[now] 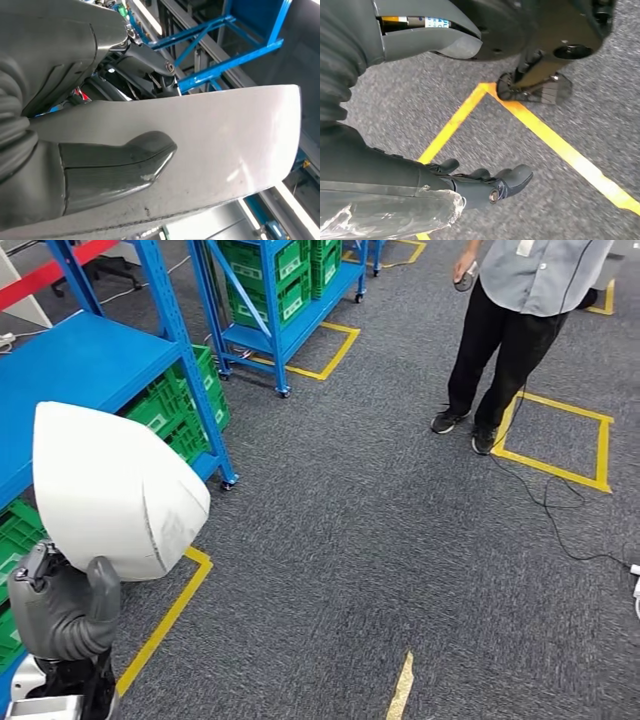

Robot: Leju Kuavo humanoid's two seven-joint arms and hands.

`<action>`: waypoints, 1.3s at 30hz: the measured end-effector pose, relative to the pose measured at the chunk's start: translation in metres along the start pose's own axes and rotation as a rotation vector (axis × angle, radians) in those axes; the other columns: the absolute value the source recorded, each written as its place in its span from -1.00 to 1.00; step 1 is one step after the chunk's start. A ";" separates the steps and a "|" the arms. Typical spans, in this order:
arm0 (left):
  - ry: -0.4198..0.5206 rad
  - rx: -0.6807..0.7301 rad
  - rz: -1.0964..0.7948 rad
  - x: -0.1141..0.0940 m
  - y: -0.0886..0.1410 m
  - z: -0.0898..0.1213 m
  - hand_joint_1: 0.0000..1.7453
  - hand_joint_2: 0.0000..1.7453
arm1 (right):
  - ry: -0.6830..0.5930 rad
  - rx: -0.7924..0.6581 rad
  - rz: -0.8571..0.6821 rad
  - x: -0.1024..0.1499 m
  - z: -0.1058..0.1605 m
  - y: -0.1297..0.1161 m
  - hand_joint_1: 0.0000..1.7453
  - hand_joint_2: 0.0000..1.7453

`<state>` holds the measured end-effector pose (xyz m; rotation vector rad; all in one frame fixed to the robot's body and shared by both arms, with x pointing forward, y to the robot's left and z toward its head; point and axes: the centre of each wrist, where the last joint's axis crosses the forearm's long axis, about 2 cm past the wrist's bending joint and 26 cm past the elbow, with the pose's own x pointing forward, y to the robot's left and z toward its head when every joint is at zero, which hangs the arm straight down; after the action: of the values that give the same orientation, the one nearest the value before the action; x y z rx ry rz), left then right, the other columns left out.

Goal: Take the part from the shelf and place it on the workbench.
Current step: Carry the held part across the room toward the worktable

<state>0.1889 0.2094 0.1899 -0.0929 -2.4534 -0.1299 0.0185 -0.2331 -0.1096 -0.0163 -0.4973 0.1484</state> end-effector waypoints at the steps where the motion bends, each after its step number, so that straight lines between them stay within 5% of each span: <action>1: 0.000 0.000 0.000 0.000 0.000 0.000 1.00 1.00 | 0.003 0.000 0.000 -0.001 0.000 0.000 -1.00 1.00; 39: 0.011 0.036 -0.026 -0.003 0.014 0.002 1.00 1.00 | 0.001 0.000 -0.012 0.006 -0.002 0.003 -1.00 1.00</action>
<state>0.1913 0.2232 0.1878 -0.0446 -2.4452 -0.0973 0.0245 -0.2287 -0.1086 -0.0136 -0.4964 0.1364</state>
